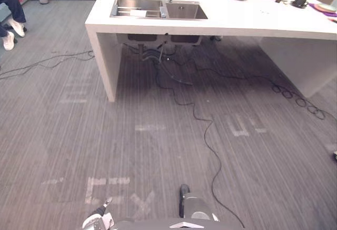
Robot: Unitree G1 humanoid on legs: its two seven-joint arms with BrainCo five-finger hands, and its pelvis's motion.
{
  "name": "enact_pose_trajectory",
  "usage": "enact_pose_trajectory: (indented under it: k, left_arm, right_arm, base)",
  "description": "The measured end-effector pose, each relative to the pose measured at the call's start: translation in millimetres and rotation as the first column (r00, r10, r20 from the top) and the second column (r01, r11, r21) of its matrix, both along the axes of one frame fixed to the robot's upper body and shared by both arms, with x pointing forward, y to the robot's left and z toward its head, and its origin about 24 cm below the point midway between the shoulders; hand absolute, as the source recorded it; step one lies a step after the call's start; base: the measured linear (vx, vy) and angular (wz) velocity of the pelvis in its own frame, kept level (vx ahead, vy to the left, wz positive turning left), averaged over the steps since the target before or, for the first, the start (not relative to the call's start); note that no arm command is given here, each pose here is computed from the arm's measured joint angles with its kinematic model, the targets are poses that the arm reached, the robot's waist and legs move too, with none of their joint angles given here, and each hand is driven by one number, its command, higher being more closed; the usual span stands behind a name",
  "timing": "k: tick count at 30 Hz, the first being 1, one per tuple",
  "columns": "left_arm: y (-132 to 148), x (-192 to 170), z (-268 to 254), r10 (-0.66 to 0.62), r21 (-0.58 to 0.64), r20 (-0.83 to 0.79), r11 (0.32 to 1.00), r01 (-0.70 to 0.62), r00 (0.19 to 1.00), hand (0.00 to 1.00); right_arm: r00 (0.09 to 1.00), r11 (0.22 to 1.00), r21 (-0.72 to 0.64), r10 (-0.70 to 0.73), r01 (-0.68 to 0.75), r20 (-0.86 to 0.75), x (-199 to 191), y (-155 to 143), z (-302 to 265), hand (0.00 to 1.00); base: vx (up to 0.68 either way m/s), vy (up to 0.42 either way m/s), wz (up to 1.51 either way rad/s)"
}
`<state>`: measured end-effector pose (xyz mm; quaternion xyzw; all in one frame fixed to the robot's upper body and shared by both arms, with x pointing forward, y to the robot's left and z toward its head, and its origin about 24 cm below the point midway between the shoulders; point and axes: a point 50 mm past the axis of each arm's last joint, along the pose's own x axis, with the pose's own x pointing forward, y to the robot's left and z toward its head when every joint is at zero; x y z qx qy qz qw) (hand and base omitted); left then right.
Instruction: Walk over to the sink, pick up the cup, carry it to the dishwasher, place the cup inside the dishwasher, then close the dishwasher door
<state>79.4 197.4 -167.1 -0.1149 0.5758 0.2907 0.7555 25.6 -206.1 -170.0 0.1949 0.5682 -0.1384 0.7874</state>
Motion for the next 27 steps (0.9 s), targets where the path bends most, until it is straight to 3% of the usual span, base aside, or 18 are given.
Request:
enact_pose_trajectory:
  k: [4,8,14,18,20,24,27]
  left_arm:
    - [-16,-5,-2,0.073,-0.027,0.006,0.997,-0.073,0.997,0.00]
    - [-5,1,2,0.112,0.021,0.057,0.993,-0.113,0.992,0.00]
    - [-3,15,9,0.061,0.099,0.155,0.992,-0.077,0.986,0.00]
    - [9,28,19,0.032,0.200,0.261,0.976,-0.086,0.965,0.00]
    - [10,33,20,0.030,0.153,0.320,0.985,-0.083,0.947,0.00]
    - [7,53,28,-0.100,0.157,0.408,0.987,0.038,0.908,0.00]
    - [-1,92,58,-0.171,0.199,0.570,0.978,0.067,0.804,0.00]
  right_arm:
    - [1.000,0.999,-0.033,-0.021,0.021,-0.011,-6,-23,5,0.00]
    - [1.000,0.998,-0.051,0.025,-0.024,0.006,-2,-23,5,0.00]
    - [0.992,0.996,-0.076,0.049,-0.040,0.119,33,-22,10,0.00]
    - [0.970,0.994,-0.021,0.111,-0.109,0.216,63,14,11,0.00]
    - [0.962,0.991,0.001,0.132,-0.137,0.237,74,26,11,0.00]
    - [0.970,0.992,-0.019,0.127,-0.126,0.206,72,19,10,0.00]
    - [0.963,0.991,-0.071,0.128,-0.114,0.239,77,3,14,0.00]
  base:
    - [0.52,-0.345,0.05]
    - [0.54,-0.234,0.29]
    - [0.46,0.044,-0.32]
    - [0.44,0.175,-0.10]
    - [0.37,0.149,0.13]
    - [0.30,0.081,0.10]
    - [0.32,0.088,-0.29]
